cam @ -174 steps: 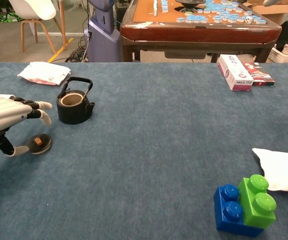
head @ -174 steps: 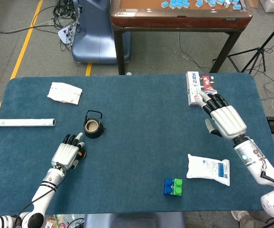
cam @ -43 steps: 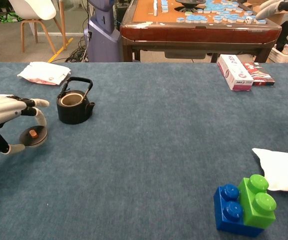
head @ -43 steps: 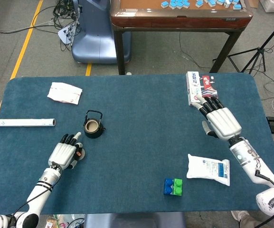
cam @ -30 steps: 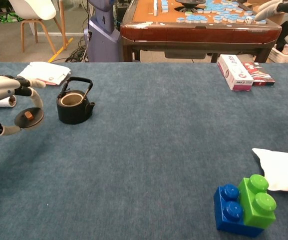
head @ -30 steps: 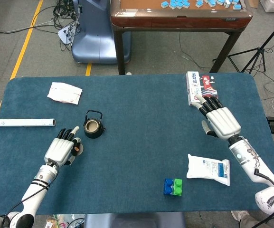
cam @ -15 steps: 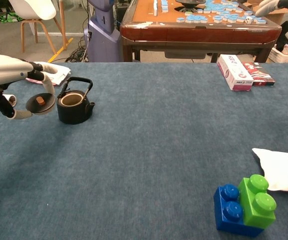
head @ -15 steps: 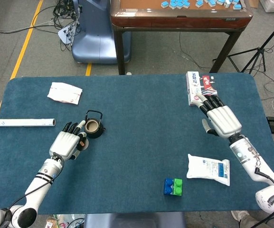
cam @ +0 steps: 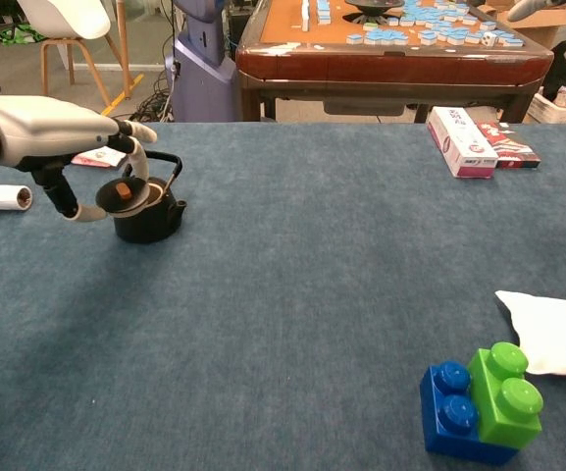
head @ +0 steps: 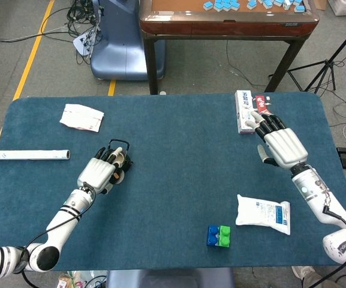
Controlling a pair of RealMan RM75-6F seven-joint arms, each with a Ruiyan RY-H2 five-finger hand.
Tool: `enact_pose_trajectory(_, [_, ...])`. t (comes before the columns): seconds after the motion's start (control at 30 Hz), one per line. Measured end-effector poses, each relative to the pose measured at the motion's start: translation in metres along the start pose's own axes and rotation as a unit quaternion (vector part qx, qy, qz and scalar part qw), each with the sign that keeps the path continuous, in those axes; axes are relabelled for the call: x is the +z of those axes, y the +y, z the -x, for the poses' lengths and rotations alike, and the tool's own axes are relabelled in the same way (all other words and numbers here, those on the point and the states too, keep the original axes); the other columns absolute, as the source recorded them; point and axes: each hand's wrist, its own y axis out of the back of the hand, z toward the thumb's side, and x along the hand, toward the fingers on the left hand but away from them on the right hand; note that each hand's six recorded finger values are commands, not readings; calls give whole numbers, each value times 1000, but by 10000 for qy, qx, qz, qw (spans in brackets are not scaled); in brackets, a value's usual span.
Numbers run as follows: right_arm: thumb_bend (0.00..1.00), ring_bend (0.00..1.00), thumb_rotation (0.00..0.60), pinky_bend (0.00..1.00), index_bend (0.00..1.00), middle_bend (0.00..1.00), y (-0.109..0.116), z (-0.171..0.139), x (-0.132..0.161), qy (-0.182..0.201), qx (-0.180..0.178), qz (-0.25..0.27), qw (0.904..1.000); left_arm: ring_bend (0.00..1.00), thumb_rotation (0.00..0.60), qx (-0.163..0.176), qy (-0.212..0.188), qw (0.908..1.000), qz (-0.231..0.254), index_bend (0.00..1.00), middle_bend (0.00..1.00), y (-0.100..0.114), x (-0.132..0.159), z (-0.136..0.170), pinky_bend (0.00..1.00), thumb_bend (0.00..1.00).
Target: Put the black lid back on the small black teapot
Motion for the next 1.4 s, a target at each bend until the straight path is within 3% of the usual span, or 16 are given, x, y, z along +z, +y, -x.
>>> enact_pose_trajectory(0.47, [617,0,600,0,79,0,4,11,-9,-125,-8,13,9999,0,600,-114,-159,9998,-6,331,0,10,5,-34,0,314])
enact_pose_trajectory(1.4, [616,0,600,0,79,0,3,35,-18,-414,66,-73,9991,0,600,-227,-331,9991,168,333,0,17,-18,-82,0,314])
